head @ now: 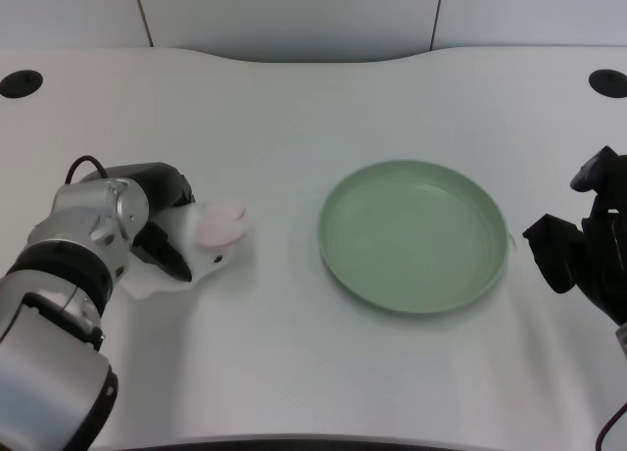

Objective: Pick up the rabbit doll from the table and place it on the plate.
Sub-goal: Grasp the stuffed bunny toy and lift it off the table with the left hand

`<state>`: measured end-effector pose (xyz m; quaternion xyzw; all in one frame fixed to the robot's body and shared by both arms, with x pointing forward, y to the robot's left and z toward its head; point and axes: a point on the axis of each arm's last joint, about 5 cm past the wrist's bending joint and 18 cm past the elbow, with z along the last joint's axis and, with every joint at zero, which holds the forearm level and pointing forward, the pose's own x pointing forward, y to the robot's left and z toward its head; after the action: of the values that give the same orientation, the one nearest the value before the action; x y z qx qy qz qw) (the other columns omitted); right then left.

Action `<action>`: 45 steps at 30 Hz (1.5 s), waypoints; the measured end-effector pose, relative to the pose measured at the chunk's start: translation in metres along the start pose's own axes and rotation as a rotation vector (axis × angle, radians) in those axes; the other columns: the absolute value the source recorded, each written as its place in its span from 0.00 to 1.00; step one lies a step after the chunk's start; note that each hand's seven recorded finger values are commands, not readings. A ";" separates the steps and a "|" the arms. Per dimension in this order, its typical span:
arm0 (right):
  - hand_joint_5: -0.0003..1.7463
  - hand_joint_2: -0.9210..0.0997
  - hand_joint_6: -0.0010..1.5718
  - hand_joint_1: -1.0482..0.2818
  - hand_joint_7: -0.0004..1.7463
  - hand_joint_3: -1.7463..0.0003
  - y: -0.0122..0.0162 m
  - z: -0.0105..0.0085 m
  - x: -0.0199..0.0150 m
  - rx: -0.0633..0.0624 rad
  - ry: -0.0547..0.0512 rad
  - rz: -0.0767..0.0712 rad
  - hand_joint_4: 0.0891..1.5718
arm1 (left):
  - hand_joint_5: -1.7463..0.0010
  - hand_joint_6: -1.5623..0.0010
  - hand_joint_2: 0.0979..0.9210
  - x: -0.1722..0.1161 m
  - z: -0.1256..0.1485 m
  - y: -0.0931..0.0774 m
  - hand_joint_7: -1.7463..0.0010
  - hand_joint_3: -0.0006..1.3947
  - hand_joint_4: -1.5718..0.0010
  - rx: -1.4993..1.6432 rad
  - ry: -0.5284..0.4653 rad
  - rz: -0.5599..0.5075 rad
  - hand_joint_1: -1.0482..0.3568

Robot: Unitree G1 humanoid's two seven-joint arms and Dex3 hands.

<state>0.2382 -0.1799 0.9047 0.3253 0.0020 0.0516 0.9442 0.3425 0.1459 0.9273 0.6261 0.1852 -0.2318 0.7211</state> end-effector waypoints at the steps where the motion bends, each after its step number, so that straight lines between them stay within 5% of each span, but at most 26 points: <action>1: 1.00 0.05 1.00 0.41 1.00 0.51 0.0003 0.0003 -0.0001 -0.001 0.000 -0.003 1.00 | 0.99 0.64 0.84 0.000 -0.001 -0.001 1.00 0.02 0.77 -0.001 0.002 0.000 0.21; 5: 1.00 0.04 1.00 0.41 1.00 0.51 0.0008 0.0015 -0.0008 -0.004 -0.004 -0.002 1.00 | 0.99 0.63 0.92 0.000 -0.004 -0.006 0.99 0.02 0.75 -0.004 0.015 0.012 0.19; 8: 1.00 0.05 1.00 0.41 1.00 0.52 0.0005 0.0014 -0.0011 -0.004 -0.003 -0.003 1.00 | 0.96 0.59 0.84 0.001 -0.004 -0.007 0.99 0.01 0.69 0.006 0.027 0.025 0.19; 13: 1.00 0.05 1.00 0.41 1.00 0.52 0.0009 0.0021 -0.0015 -0.005 -0.005 -0.004 1.00 | 0.94 0.46 0.97 0.002 -0.002 -0.016 0.97 0.02 0.59 0.065 0.029 0.111 0.19; 16: 1.00 0.05 1.00 0.41 1.00 0.51 0.0011 0.0022 -0.0016 -0.002 -0.002 -0.003 1.00 | 0.93 0.36 0.91 0.002 -0.004 -0.021 0.97 0.01 0.53 0.072 0.025 0.139 0.26; 22: 1.00 0.05 1.00 0.41 1.00 0.51 0.0015 0.0029 -0.0024 -0.002 -0.003 -0.002 1.00 | 0.84 0.16 0.77 0.002 -0.008 -0.027 0.97 0.00 0.22 0.030 0.013 0.218 0.59; 28: 1.00 0.05 1.00 0.41 1.00 0.51 -0.0005 0.0016 -0.0041 0.001 0.002 -0.005 1.00 | 0.79 0.01 0.80 0.001 -0.018 -0.034 0.95 0.00 0.07 -0.043 -0.017 0.295 0.64; 35: 1.00 0.04 1.00 0.40 1.00 0.51 -0.0010 -0.0001 -0.0038 0.000 0.012 0.006 1.00 | 0.93 0.03 0.87 -0.001 -0.025 -0.034 0.97 0.01 0.06 -0.080 -0.023 0.305 0.60; 39: 1.00 0.04 1.00 0.41 1.00 0.50 -0.0007 -0.0004 -0.0024 -0.002 0.008 0.005 1.00 | 0.98 0.09 0.89 -0.002 -0.028 -0.026 0.99 0.01 0.12 -0.142 -0.019 0.290 0.58; 40: 1.00 0.04 1.00 0.41 1.00 0.50 -0.0006 -0.0005 -0.0020 -0.002 0.008 0.004 1.00 | 0.95 0.04 0.90 -0.002 -0.029 -0.024 0.97 0.01 0.06 -0.151 -0.021 0.291 0.60; 45: 1.00 0.04 1.00 0.41 1.00 0.50 0.0014 -0.0021 0.0012 0.005 0.006 0.006 1.00 | 0.96 0.02 0.86 -0.006 -0.022 0.009 0.97 0.00 0.06 -0.176 -0.074 0.342 0.62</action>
<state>0.2392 -0.1774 0.9038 0.3276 0.0041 0.0556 0.9432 0.3433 0.1697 0.9345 0.5742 0.0686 -0.1117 0.8082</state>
